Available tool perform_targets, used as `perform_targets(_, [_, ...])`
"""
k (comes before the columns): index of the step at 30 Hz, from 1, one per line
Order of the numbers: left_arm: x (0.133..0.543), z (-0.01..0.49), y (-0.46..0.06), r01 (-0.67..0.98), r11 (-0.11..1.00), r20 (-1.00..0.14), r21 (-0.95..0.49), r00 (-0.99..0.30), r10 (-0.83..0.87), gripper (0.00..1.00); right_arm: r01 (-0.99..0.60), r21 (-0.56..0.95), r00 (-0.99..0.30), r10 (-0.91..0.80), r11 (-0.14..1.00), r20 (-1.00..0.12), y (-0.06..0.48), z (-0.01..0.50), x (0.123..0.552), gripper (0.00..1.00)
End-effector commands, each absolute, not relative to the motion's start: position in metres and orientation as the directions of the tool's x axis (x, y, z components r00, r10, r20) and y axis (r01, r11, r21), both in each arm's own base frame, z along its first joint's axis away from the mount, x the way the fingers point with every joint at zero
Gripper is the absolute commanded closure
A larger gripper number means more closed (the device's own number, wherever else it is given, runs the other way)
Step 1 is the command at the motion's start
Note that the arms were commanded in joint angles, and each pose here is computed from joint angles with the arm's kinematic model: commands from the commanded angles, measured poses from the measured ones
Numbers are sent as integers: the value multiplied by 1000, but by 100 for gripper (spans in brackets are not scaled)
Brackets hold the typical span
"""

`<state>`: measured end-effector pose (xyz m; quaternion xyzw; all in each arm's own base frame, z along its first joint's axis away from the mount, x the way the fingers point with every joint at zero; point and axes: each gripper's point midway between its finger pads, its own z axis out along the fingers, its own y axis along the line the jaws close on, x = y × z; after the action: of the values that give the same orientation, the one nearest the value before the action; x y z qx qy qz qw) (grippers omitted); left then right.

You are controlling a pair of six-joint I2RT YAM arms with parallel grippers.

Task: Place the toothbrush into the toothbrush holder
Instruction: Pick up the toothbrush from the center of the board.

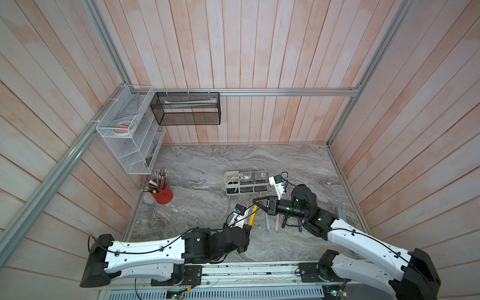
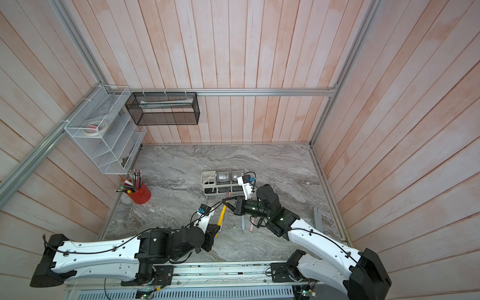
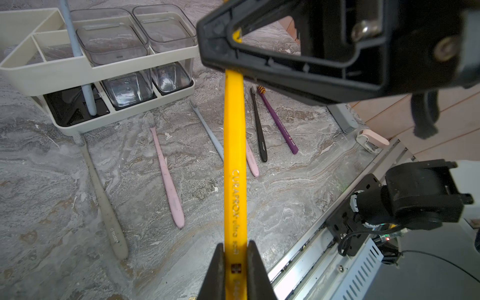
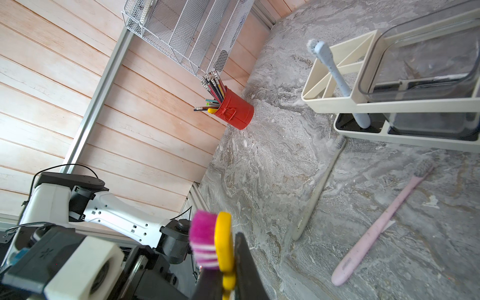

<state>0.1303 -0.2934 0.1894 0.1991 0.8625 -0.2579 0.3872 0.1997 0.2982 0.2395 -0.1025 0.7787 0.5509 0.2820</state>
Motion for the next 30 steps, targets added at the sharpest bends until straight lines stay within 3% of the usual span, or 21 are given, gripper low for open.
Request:
perform_targets(1, [137,189,-287,504,818,-780,-276,-615,116,67,-487,792,-796,185,369,-576,297,254,206,99])
perform_targets(4, [141,191,-280,481,837,-786,-261,-609,105,31,-496,789,-788,194,362,-585,296,261,206,100])
perform_targets(6, [144,196,-274,465,849,-794,-252,-601,93,18,-502,782,-780,198,370,-594,295,264,207,100])
perform_targets(12, [153,226,-248,417,875,-835,-245,-550,29,11,-540,721,-725,194,434,-661,293,272,219,100])
perform_targets(15, [160,240,-226,362,891,-841,-276,-539,-42,1,-557,644,-662,189,523,-726,289,276,237,100])
perform_targets(21, [182,235,-178,205,920,-789,-334,-594,-154,0,-586,491,-535,148,644,-832,298,293,274,100])
perform_targets(30, [198,217,-143,67,951,-740,-303,-645,-191,0,-613,265,-355,40,744,-934,343,312,307,100])
